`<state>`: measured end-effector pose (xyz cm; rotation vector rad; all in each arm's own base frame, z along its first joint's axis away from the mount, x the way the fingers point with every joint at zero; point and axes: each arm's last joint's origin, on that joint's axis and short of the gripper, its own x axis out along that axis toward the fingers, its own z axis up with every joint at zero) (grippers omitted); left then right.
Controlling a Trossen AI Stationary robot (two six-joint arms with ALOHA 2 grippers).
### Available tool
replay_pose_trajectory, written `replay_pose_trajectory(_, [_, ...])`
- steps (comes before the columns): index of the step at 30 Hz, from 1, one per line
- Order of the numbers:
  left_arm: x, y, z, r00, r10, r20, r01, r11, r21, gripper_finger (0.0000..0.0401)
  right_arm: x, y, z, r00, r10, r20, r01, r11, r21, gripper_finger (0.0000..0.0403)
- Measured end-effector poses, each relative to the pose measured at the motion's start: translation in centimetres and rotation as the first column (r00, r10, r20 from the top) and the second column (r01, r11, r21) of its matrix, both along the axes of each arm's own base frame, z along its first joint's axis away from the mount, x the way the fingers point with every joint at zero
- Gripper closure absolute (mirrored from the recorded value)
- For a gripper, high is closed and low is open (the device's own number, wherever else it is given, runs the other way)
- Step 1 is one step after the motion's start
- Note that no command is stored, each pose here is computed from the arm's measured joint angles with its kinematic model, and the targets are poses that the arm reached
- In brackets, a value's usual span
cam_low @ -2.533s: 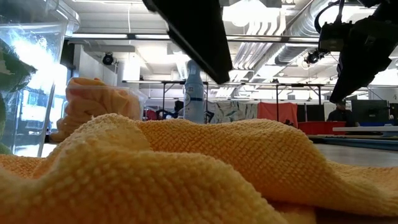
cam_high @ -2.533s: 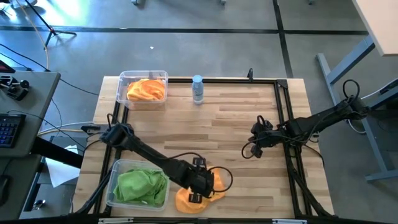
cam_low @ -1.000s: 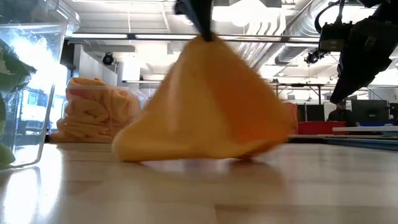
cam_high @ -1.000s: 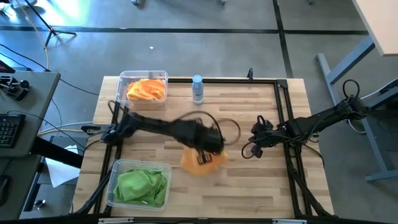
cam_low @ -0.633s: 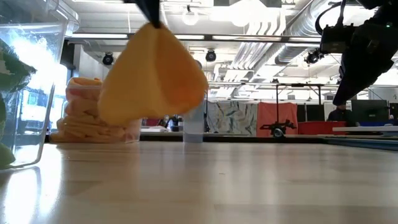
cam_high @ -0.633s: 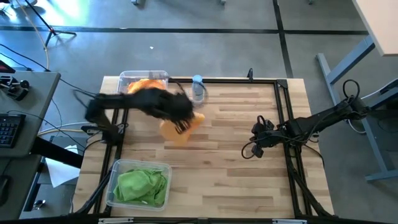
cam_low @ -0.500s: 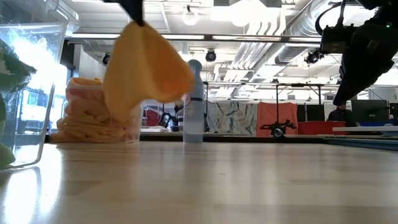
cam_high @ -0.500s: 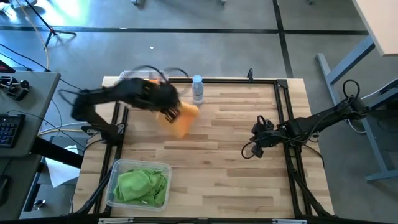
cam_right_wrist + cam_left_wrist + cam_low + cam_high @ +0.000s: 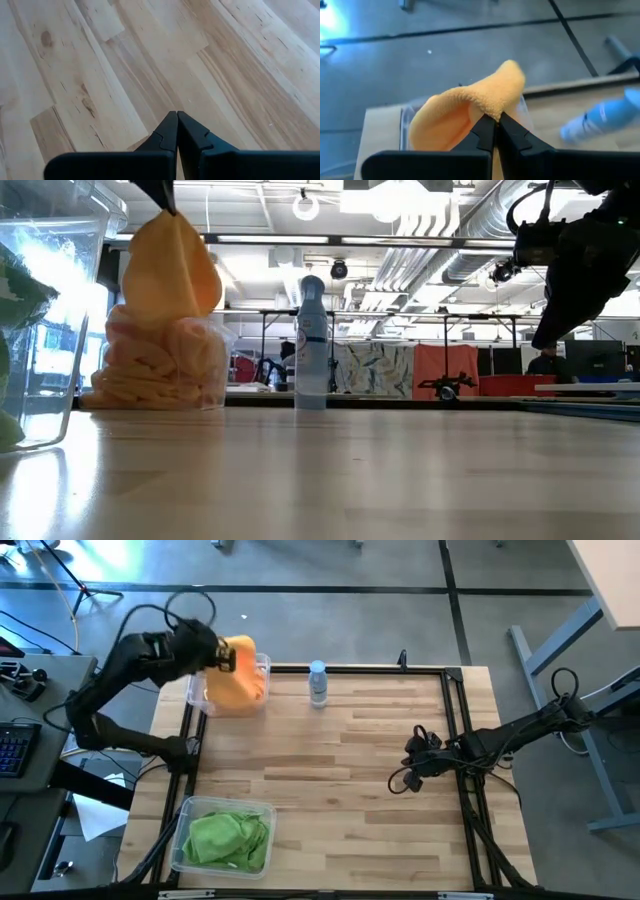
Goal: Sort microfiber towel by color & place in baskets
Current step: Put the yellow microfiber towel into the top transparent bin
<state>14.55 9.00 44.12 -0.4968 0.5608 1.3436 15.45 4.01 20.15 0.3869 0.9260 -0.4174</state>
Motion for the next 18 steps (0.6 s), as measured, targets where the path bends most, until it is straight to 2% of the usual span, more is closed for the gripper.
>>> replay_pose_trajectory(6, [-0.2,3.9,0.7,0.999,-0.03,-0.009,0.031,0.998,0.061,0.0401,0.0,-0.1,0.0,0.999,-0.041,0.016,0.041,0.999,-0.015,0.0403])
replay_pose_trajectory(9, [-0.8,5.4,0.7,0.997,-0.037,-0.065,0.041,0.996,0.075,0.0401,0.0,-0.1,0.0,0.998,-0.056,0.022,0.057,0.998,-0.022,0.0403])
replay_pose_trajectory(13, [-1.7,6.8,0.7,0.989,-0.05,-0.141,0.061,0.995,0.078,0.0401,0.0,-0.2,0.0,0.998,-0.057,0.022,0.057,0.998,-0.026,0.0403])
replay_pose_trajectory(18, [-2.6,7.5,0.7,0.987,-0.049,-0.152,0.058,0.997,0.059,0.0401,0.0,-0.3,0.1,0.995,-0.091,0.038,0.093,0.995,-0.043,0.0403])
